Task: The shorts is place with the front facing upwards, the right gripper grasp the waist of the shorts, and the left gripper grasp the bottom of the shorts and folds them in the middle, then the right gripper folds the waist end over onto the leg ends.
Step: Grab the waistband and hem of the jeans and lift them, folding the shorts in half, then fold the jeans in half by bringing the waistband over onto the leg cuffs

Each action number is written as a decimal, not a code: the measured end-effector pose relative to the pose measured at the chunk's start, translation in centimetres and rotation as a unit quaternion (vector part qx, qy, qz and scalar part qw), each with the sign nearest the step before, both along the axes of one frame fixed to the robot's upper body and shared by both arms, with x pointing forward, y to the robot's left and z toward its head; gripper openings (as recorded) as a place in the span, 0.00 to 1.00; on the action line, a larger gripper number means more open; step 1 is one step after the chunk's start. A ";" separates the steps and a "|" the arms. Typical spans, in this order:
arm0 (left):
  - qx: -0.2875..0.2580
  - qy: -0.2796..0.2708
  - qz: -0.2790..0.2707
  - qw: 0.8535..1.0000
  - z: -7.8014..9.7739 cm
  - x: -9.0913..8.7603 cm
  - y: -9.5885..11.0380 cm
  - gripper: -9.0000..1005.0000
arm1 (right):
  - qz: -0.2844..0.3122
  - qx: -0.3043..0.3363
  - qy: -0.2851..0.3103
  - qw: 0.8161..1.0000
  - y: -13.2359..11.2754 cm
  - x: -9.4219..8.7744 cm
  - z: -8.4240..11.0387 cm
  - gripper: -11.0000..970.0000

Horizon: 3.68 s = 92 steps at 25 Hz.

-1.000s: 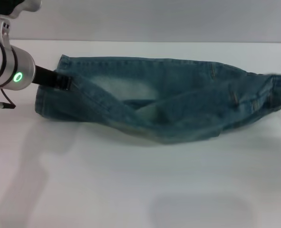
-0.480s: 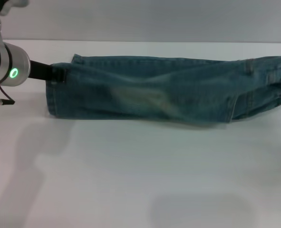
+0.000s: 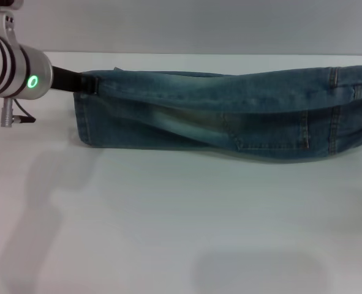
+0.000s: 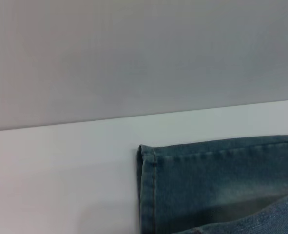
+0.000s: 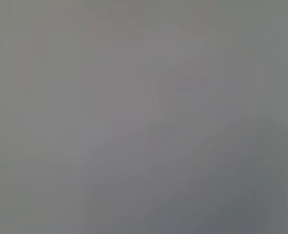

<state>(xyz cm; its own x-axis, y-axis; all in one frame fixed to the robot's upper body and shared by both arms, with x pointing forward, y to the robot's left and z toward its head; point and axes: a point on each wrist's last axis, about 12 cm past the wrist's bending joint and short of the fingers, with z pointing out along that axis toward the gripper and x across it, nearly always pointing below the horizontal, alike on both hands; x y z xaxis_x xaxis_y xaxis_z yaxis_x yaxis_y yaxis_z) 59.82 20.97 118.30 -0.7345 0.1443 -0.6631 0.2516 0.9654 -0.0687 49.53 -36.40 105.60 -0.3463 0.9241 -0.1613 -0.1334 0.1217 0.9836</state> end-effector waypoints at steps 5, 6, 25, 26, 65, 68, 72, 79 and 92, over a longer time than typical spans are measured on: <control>-0.006 -0.002 -0.001 1.000 -0.2 0.8 -0.3 0.24 | -0.016 0.002 0.000 1.000 -0.3 0.7 0.2 0.05; -0.008 -0.003 0.000 1.000 -0.2 1.0 -0.3 0.24 | -0.021 0.002 0.002 1.000 -0.4 0.8 0.2 0.05; -0.166 -0.025 0.021 0.986 -2.6 4.2 -0.2 0.25 | -0.122 -0.094 0.066 0.986 -3.0 3.4 -1.3 0.13; -0.174 -0.026 0.023 0.984 -2.6 4.3 -0.1 0.29 | -0.125 -0.104 0.064 0.985 -3.3 3.2 -1.3 0.20; -0.138 -0.015 -0.039 0.990 -2.5 4.1 -0.1 0.82 | -0.099 -0.103 0.101 0.985 -1.1 -0.6 -4.5 0.61; -0.138 -0.016 -0.040 0.989 -2.4 4.1 -0.1 0.82 | -0.091 -0.098 0.104 0.986 -0.8 -0.1 -4.5 0.61; -0.136 -0.016 -0.043 0.990 -2.4 4.1 -0.2 0.82 | -0.081 -0.099 0.112 0.985 -0.3 0.6 -4.5 0.61; -0.134 -0.020 -0.049 0.990 -2.2 4.2 -0.4 0.81 | -0.065 -0.106 0.131 0.984 0.1 1.4 -4.6 0.61; -0.134 -0.019 -0.049 0.990 -2.3 4.3 -0.5 0.81 | -0.026 -0.109 0.147 0.983 0.7 3.4 -3.8 0.58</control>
